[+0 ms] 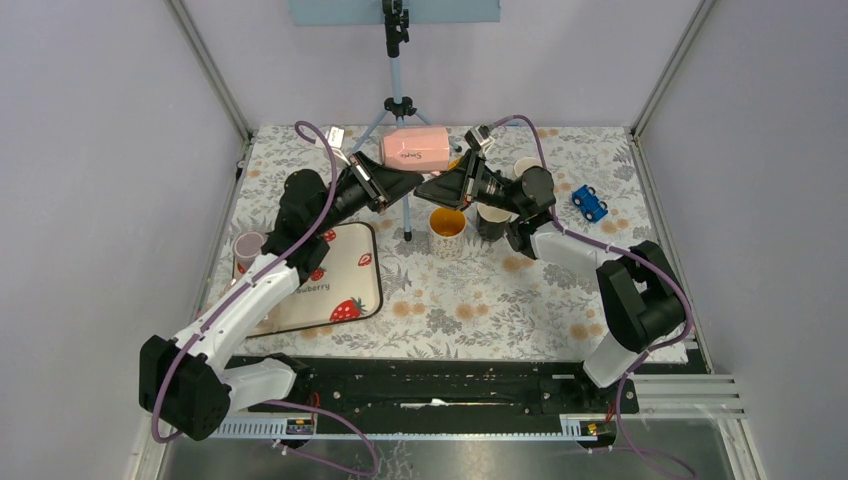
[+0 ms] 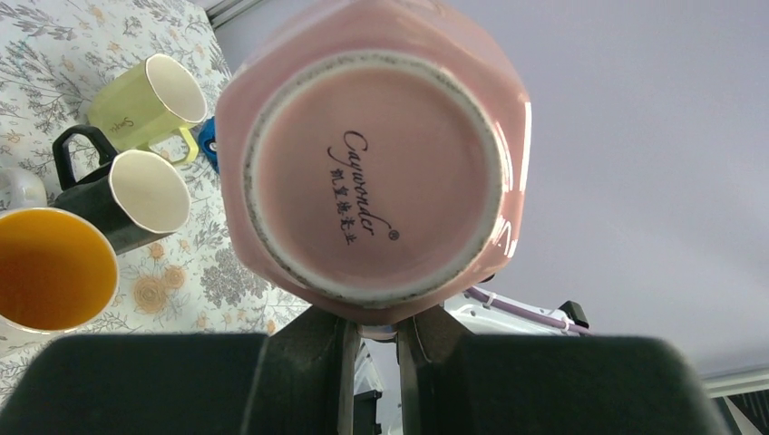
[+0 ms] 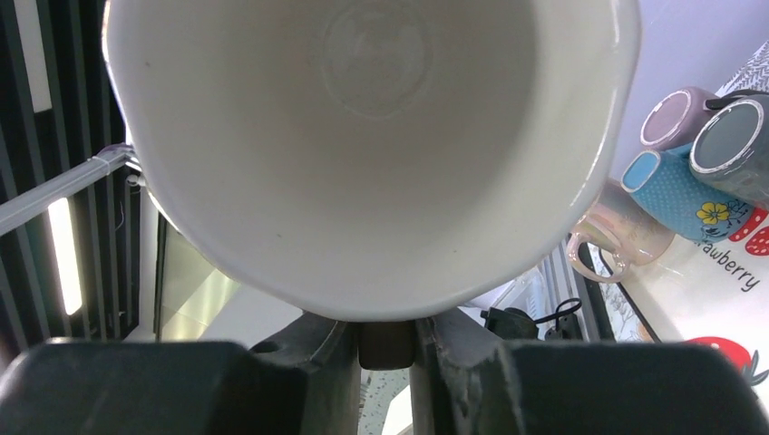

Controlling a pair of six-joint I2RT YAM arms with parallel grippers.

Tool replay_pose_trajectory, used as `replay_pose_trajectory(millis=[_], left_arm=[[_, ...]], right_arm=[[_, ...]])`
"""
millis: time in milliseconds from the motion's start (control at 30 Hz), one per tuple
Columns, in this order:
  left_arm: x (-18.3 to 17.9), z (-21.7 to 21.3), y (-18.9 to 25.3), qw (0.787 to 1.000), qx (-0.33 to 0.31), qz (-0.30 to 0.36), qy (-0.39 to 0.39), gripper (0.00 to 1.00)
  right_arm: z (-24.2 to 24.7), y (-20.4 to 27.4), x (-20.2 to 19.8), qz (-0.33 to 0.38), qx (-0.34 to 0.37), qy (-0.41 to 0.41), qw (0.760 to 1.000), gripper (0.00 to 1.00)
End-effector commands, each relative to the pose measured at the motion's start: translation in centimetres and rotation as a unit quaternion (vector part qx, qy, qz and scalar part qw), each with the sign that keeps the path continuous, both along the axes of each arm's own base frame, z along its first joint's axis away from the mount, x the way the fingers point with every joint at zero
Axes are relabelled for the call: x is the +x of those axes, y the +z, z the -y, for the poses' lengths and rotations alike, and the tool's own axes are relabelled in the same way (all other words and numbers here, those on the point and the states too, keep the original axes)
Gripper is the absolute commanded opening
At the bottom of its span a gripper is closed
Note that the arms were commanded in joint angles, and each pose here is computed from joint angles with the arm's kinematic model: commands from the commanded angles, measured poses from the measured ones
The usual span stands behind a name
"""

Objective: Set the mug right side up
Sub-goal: Turn over the cup on the tray.

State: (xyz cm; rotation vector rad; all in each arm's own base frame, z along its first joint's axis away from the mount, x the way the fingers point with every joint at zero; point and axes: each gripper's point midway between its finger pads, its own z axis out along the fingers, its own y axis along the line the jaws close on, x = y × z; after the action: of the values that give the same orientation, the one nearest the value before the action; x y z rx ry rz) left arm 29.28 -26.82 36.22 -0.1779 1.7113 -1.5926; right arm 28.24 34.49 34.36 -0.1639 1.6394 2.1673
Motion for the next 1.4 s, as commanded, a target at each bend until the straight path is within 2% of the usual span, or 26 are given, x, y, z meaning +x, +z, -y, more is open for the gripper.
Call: replay_pose_trajectory(millis=[0,67,267,367,433,533,667,900,1100,1367], left_arm=[[-1.5,0.0,4.5,0.996,-0.023,0.088,-0.018,0.0],[-1.5,0.0,4.4,0.996,-0.021,0.089,-0.018,0.0],[-1.6,0.2,4.0,0.995,-0.021,0.091,-0.027,0.01],[-1.7,0.4,3.8,0.995,-0.023,0.091,-0.033,0.22],[-1.7,0.4,3.8,0.995,-0.023,0.091,-0.032,0.44],[-1.6,0.2,3.8,0.995,-0.021,0.094,-0.027,0.73],[-1.6,0.1,3.7,0.995,-0.015,0.095,-0.021,0.97],[-0.8,-0.5,2.4,0.996,0.035,0.082,0.006,0.99],[-1.1,-1.1,2.2,0.992,0.07,0.099,0.016,0.99],[-1.8,-1.4,2.1,0.985,0.123,0.12,0.007,0.99]], right_arm=[[0.1,2.4,-0.8,0.055,0.025,0.0,0.998,0.08],[0.0,2.3,-0.7,0.055,0.02,-0.003,0.998,0.0],[0.2,2.4,-0.8,0.063,0.012,-0.012,0.998,0.0],[0.2,2.8,-0.9,0.069,0.007,-0.02,0.997,0.0],[0.3,3.0,-0.9,0.072,0.004,-0.026,0.997,0.0],[0.4,3.2,-0.8,0.073,0.0,-0.033,0.997,0.0],[0.5,3.3,-0.7,0.072,-0.003,-0.042,0.997,0.0],[0.8,3.1,0.1,0.087,-0.045,-0.085,0.992,0.0],[1.5,2.8,1.1,0.098,-0.101,-0.136,0.981,0.0],[3.6,2.2,2.6,0.1,-0.199,-0.216,0.951,0.0]])
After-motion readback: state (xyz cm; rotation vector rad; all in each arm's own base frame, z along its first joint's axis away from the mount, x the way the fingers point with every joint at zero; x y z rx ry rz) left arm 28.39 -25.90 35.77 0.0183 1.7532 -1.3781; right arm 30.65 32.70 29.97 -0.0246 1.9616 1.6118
